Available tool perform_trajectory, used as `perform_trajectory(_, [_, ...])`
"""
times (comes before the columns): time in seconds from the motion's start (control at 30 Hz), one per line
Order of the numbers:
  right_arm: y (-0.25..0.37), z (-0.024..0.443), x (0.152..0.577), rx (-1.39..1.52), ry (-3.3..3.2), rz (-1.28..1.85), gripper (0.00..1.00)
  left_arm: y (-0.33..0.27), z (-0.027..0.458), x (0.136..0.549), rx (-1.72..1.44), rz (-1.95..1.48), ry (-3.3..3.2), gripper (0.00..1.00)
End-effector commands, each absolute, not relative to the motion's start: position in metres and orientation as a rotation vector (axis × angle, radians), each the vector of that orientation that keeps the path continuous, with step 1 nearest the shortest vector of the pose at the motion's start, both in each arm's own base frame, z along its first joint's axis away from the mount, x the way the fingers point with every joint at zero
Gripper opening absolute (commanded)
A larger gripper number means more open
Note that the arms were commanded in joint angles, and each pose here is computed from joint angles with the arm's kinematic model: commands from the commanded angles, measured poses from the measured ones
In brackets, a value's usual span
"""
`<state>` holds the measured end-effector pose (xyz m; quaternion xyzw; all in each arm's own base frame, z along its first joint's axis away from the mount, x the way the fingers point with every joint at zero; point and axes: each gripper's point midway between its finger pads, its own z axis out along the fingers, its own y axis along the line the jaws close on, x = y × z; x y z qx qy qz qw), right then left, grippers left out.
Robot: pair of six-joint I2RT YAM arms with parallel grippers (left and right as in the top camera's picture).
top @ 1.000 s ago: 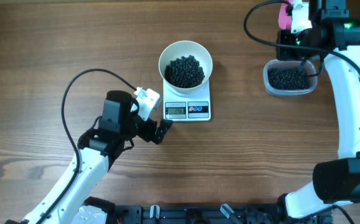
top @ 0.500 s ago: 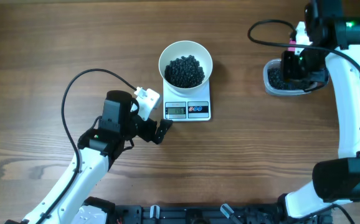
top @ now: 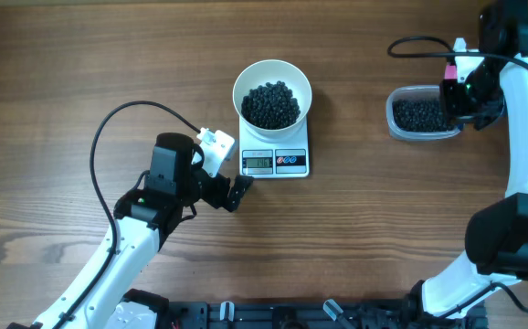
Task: Scoop item into bowl and weigh 150g on scale
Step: 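Dip the pink scoop into the bean tub and scoop beans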
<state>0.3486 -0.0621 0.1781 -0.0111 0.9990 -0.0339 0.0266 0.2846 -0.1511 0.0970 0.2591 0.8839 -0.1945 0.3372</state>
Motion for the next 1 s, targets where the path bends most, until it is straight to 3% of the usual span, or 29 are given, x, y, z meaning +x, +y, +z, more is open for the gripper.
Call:
perform_trajectory(0.0, [-0.076, 0.153, 0.348, -0.118, 3.178, -0.225, 0.04, -0.151, 0.096, 0.284, 0.671, -0.504, 2.307, 1.00])
perform_trajectory(0.47, [-0.100, 0.106, 0.319, -0.032, 3.387, -0.471, 0.04, -0.151, 0.096, 0.284, 0.671, -0.504, 2.307, 1.00])
perform_trajectory(0.97, [-0.091, 0.098, 0.319, -0.044, 3.395, -0.404, 0.04, -0.151, 0.096, 0.284, 0.671, -0.504, 2.307, 1.00])
